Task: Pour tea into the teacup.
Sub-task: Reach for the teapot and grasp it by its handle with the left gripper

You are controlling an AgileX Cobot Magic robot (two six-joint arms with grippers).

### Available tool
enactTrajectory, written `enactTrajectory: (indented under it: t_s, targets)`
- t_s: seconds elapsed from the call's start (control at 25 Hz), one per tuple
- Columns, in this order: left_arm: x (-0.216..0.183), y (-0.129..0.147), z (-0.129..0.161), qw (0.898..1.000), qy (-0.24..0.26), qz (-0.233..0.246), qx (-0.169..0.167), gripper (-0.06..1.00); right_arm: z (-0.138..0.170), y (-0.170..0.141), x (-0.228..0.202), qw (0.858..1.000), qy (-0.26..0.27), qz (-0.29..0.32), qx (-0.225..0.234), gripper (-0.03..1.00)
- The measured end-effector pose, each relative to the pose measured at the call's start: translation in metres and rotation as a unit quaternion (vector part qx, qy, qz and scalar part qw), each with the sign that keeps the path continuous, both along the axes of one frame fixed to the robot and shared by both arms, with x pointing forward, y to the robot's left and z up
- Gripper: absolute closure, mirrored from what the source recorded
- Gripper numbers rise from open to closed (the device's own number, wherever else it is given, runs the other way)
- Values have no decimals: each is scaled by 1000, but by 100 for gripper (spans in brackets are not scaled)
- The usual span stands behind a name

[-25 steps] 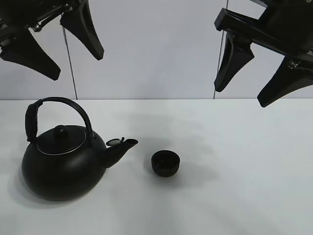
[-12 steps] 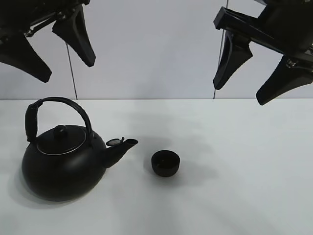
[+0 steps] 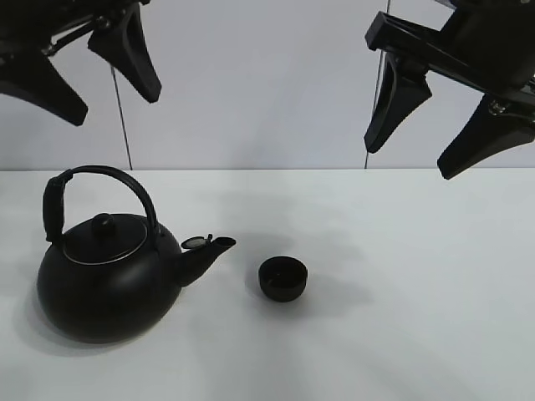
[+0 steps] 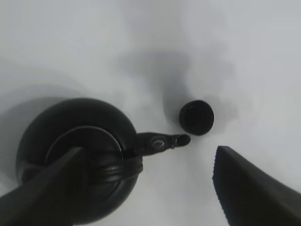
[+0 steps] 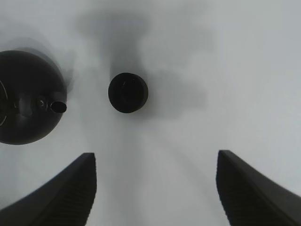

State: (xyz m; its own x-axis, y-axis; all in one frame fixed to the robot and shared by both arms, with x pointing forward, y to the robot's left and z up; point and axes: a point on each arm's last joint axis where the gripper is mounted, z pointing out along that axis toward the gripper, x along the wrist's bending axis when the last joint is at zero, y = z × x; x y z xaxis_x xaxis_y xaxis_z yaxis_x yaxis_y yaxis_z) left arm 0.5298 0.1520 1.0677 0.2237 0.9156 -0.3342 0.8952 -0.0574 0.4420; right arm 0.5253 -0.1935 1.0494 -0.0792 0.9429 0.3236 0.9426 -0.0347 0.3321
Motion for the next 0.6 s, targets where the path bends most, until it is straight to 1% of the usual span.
enactTrajectory:
  t_s: [0.08,0.16,0.24,0.32,0.44,0.56,0.6]
  targets:
    - [0,1,10,999,-44,-10,-2,41,0,0,0,1000,0,0,0,47]
    - [-6,6,25,995,-97,-20,-3,41,0,0,0,1000,-1,0,0,47]
    - [-18,14,35,986,-163,-29,-3,41,0,0,0,1000,-2,-1,0,47]
    - [-35,24,39,973,-230,-29,-4,41,0,0,0,1000,-2,-1,0,47]
    - [-62,41,28,954,-301,-19,-1,41,0,0,0,1000,-2,-1,1,47]
    - [-87,56,8,936,-349,-23,20,41,0,0,1,1000,-3,0,1,47]
    - [-94,60,0,934,-356,-27,29,41,0,0,1,1000,-3,0,0,47]
